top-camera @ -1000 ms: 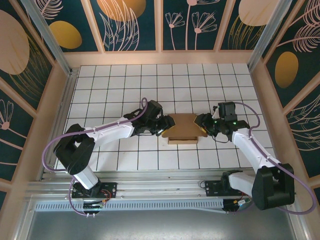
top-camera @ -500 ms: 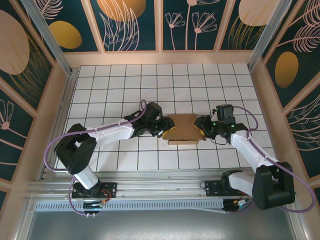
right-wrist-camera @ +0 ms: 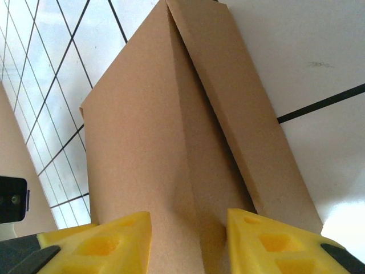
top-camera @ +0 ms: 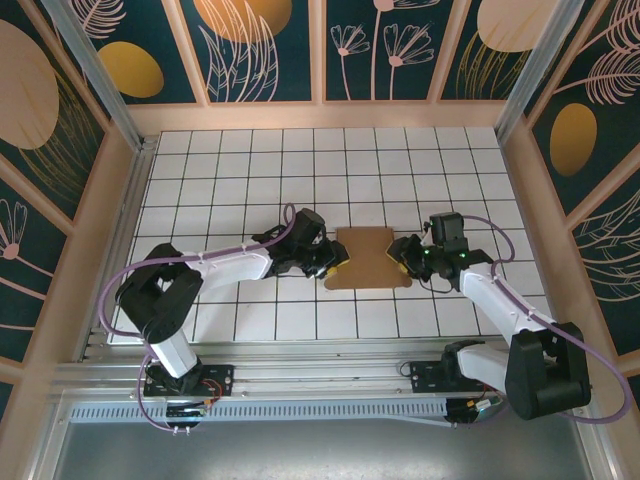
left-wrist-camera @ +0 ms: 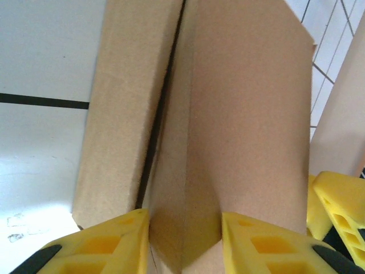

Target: Fold the paper box

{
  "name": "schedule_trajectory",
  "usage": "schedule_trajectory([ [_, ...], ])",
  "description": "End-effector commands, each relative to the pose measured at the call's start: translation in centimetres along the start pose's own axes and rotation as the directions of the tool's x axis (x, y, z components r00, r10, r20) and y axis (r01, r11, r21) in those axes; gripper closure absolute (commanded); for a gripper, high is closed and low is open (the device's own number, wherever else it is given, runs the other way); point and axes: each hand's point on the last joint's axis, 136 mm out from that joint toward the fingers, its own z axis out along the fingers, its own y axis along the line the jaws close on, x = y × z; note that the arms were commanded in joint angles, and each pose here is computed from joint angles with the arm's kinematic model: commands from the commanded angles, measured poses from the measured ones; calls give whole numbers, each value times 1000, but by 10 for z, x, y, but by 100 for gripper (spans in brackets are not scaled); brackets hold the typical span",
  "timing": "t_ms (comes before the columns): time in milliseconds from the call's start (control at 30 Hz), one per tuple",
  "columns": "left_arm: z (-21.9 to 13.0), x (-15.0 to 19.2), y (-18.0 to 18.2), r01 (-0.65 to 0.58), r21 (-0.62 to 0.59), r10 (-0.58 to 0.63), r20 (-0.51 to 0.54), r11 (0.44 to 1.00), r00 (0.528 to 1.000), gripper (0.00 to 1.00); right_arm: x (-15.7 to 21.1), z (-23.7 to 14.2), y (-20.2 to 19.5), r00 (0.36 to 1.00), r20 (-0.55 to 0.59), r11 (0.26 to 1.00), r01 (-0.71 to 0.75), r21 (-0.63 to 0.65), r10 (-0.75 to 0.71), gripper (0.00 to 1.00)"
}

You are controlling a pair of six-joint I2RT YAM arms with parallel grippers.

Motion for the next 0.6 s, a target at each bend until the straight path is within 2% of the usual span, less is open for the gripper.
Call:
schedule_trajectory([
  [0, 9, 5, 23, -18, -74, 17, -20, 997, 1000, 65, 4, 2, -3, 999, 9, 999, 37, 11, -37, 61],
  [367, 8, -2, 39, -58, -171, 61, 11, 984, 998, 64, -5, 5, -29, 989, 85, 980, 109, 165, -124, 61],
  [567, 9, -3, 43, -60, -190, 63, 12, 980, 998, 56, -2, 13, -39, 987, 85, 974, 117, 195, -135, 61],
])
